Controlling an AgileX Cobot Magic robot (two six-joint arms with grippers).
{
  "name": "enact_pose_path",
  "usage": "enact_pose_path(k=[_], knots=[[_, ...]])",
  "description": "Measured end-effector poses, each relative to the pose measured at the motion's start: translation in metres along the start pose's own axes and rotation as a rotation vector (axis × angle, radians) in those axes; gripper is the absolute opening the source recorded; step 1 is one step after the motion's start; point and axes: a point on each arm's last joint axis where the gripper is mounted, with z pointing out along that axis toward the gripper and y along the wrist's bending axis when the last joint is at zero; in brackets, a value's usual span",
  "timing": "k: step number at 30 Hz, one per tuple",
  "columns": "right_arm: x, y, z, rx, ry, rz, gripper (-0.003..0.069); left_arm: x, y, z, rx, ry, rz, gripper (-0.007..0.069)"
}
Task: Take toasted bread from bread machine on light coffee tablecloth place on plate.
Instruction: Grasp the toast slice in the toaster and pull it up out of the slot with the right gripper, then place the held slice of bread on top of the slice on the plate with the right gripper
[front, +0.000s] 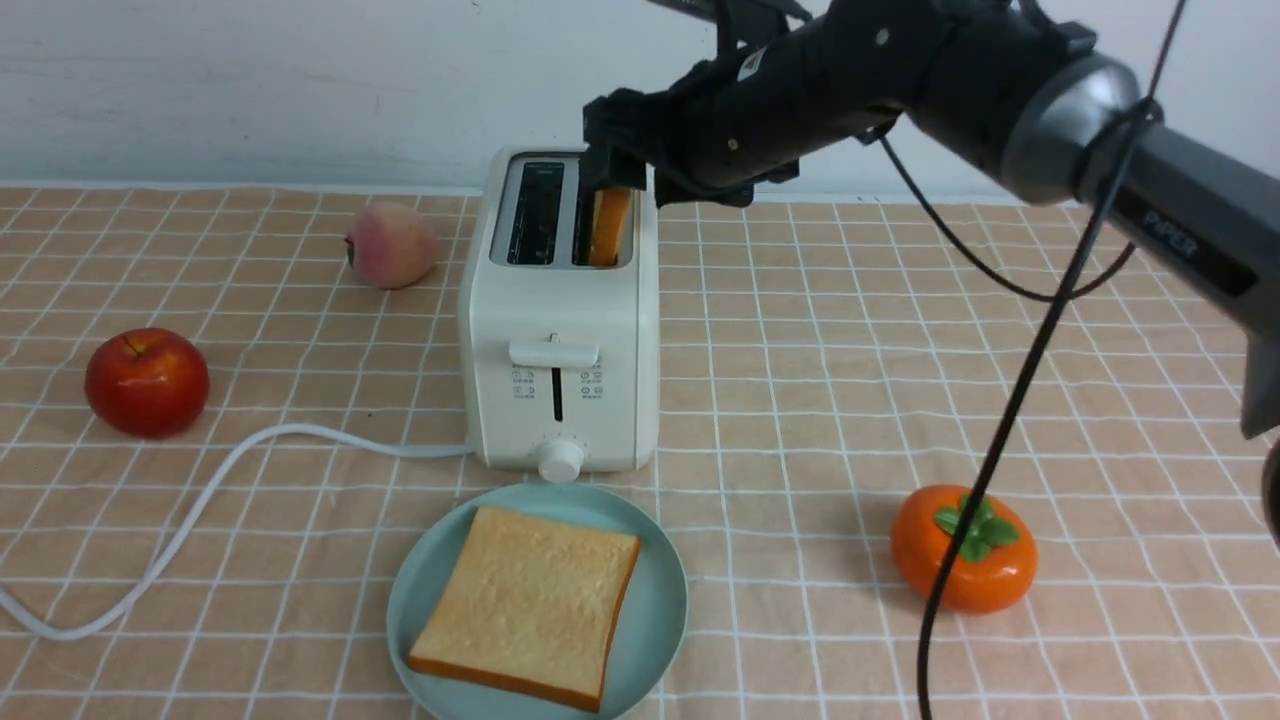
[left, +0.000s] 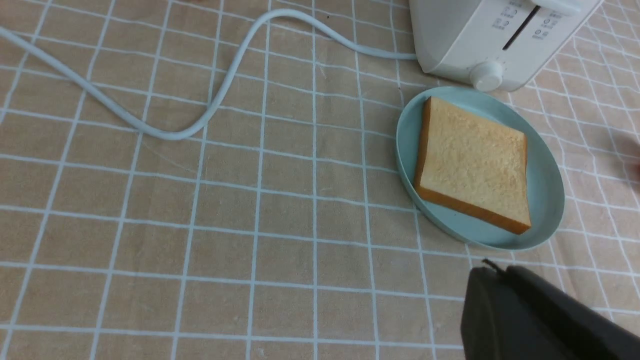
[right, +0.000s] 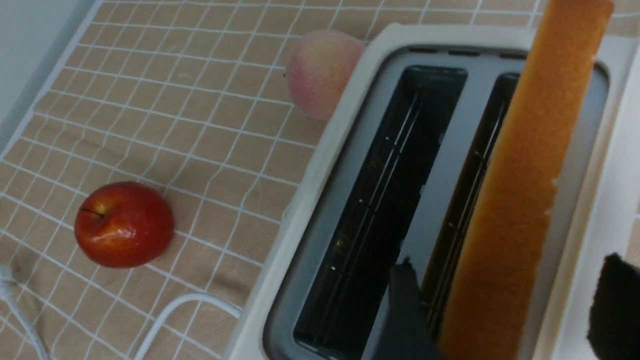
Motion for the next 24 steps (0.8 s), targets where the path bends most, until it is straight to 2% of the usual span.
enact_pose_path(k=[2,3,5,8,12,13,15,18,24], knots=[[0.001,-0.001,0.001,0.001,0.002,0.0,0.0253,0.001,0.001,0.0,-0.007,0.013,0.0,-0.0014],[-0.001,0.002,-0.002,0.004,-0.003,-0.012,0.0141,0.002,0.001,0.0,-0.009,0.016,0.0,-0.0014],[-0.005,0.004,-0.009,0.013,-0.013,-0.039,0.0087,0.002,0.001,0.0,-0.009,0.016,0.0,-0.0014],[-0.013,0.012,-0.027,0.012,-0.034,-0.094,0.0101,0.001,0.001,0.0,-0.01,0.015,0.0,-0.0014],[-0.035,0.046,-0.104,-0.031,-0.084,-0.212,0.0103,-0.001,0.002,0.0,-0.024,-0.015,0.015,-0.0014],[-0.036,0.048,-0.108,-0.033,-0.085,-0.216,0.0103,-0.001,0.002,0.0,-0.024,-0.015,0.015,-0.0014],[-0.038,0.07,-0.169,-0.062,-0.069,-0.27,0.0103,-0.003,0.003,0.0,-0.035,-0.033,0.026,-0.0014],[-0.033,0.084,-0.212,-0.077,-0.016,-0.307,0.0103,-0.005,0.003,0.0,-0.033,-0.05,0.03,-0.0014],[-0.016,0.087,-0.23,-0.092,0.119,-0.323,0.0103,-0.007,0.002,0.0,-0.026,-0.074,0.034,-0.0014]])
